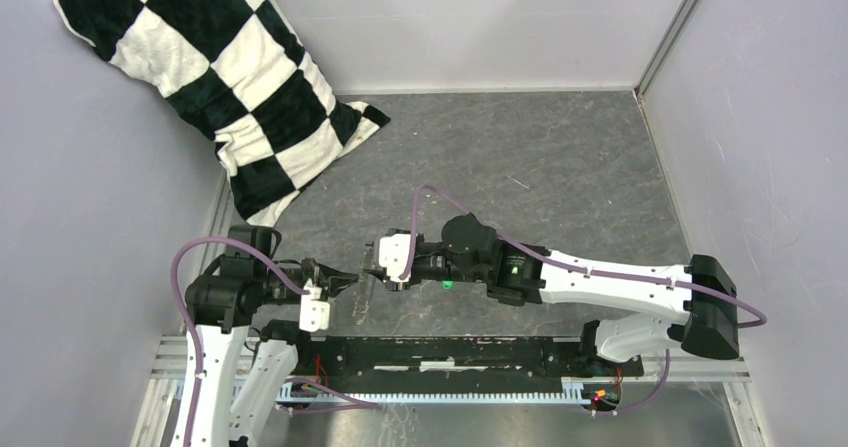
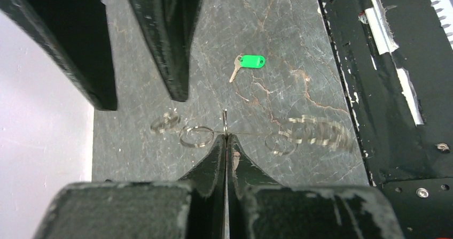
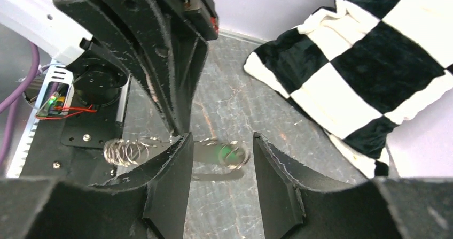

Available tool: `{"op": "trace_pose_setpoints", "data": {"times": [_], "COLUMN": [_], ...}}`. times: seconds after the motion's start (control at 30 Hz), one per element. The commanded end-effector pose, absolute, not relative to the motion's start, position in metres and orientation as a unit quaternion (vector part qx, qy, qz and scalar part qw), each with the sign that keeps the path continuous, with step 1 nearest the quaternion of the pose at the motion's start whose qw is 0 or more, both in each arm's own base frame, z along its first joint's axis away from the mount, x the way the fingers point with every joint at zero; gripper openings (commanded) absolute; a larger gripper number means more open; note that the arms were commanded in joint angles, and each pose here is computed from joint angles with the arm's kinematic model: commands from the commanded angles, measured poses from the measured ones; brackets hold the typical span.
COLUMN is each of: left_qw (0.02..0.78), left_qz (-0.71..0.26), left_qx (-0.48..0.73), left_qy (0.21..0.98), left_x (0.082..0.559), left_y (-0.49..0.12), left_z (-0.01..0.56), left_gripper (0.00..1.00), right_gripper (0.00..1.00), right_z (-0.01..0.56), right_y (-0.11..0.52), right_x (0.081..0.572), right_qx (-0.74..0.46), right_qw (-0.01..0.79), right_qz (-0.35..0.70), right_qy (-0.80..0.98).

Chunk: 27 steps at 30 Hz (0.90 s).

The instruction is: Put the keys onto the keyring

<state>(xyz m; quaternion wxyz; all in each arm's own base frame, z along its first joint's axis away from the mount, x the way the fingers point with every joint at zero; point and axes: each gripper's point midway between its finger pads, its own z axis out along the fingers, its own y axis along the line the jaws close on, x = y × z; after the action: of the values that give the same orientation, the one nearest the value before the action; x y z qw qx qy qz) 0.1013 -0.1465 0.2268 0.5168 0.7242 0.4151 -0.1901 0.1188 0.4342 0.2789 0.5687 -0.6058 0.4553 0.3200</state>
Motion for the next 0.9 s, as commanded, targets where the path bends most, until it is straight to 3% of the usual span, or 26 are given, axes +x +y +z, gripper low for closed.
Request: {"op": "trace_pose_setpoints", "data": {"times": [0.0,0.43,0.87], "left_qw": [0.533,0.535,0.533], "left_qz": [-0.183,-0.187,-0.201], "left_qx": [0.729,0.726,0.717], "left_qy": [0.388,0.390,0.402], "left_x": [0.097,0.096,0.098], "left_y": [-0.150,-0.150,-0.151], "left_z": [0.240,0.242,0.249], "left_gripper": [0.02,0.02,0.02], "right_gripper": [0.51,0.44,0.41], "right_z": [0.314,0.293,0.265], "right_y": [0.433,0.449,0.449], "right_x": [0.121,0.097,0.103], "right_qx": [-0.597,-0.616,-0.641], "right_qw": [0.598,0.538,0.523], "right_qz": [0.322,0.383,0.351], "right_qy": [0.427,0.429,0.438]}}
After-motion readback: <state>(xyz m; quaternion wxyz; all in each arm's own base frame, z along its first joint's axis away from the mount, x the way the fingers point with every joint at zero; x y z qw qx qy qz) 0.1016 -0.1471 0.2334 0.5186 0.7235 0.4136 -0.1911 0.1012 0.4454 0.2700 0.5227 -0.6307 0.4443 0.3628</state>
